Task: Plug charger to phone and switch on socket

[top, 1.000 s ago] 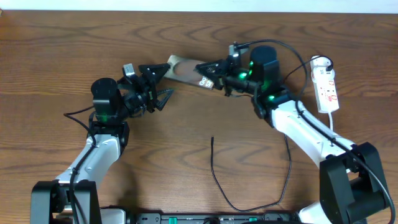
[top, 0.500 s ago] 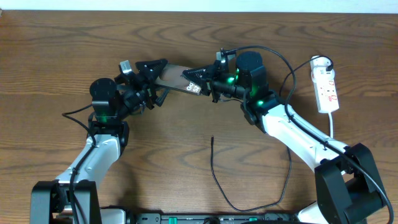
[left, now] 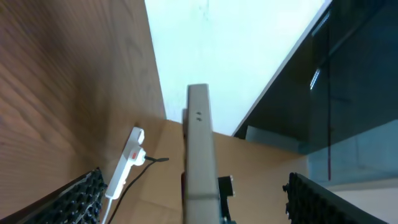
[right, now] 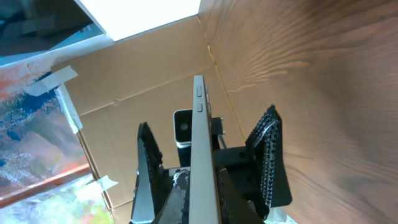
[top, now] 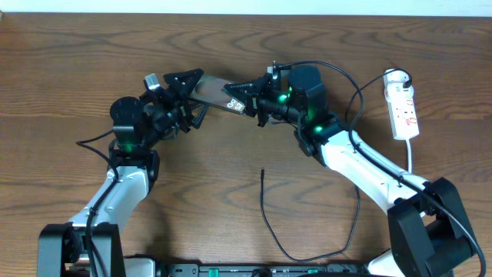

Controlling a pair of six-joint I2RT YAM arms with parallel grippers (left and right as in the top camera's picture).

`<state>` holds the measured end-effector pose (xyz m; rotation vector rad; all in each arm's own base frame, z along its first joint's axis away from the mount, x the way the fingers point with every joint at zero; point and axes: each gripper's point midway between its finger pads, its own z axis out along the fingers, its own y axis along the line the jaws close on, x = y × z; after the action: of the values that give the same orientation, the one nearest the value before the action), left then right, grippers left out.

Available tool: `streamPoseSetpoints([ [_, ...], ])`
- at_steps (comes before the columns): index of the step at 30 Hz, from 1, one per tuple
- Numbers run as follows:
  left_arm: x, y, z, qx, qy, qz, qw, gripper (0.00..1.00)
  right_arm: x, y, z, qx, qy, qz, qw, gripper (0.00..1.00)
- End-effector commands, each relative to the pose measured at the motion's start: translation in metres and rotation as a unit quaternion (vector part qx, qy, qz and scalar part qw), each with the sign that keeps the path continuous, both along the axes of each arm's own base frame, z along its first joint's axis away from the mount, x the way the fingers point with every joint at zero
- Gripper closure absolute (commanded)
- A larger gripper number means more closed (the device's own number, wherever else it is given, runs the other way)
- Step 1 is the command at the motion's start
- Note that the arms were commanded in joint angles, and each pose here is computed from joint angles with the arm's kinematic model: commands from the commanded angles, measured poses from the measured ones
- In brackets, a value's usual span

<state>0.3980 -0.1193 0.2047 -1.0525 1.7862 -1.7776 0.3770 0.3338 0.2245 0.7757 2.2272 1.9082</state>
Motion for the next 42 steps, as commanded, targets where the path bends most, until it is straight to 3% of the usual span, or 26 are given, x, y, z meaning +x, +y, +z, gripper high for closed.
streamPoseSetpoints([
  [1,0.001,0.004,0.004,-0.009,0.002,0.011,1.0,0.15,0.0,0.006,0.011,0.01,-0.009,-0.004,1.0,0.99],
  [18,0.001,0.004,0.004,-0.009,0.002,0.011,1.0,0.44,-0.008,0.017,0.01,0.004,-0.016,0.001,1.0,0.99],
  [42,0.001,0.004,0.003,-0.008,0.002,0.013,1.0,0.65,-0.018,0.025,0.002,-0.007,-0.001,0.011,1.0,0.99],
])
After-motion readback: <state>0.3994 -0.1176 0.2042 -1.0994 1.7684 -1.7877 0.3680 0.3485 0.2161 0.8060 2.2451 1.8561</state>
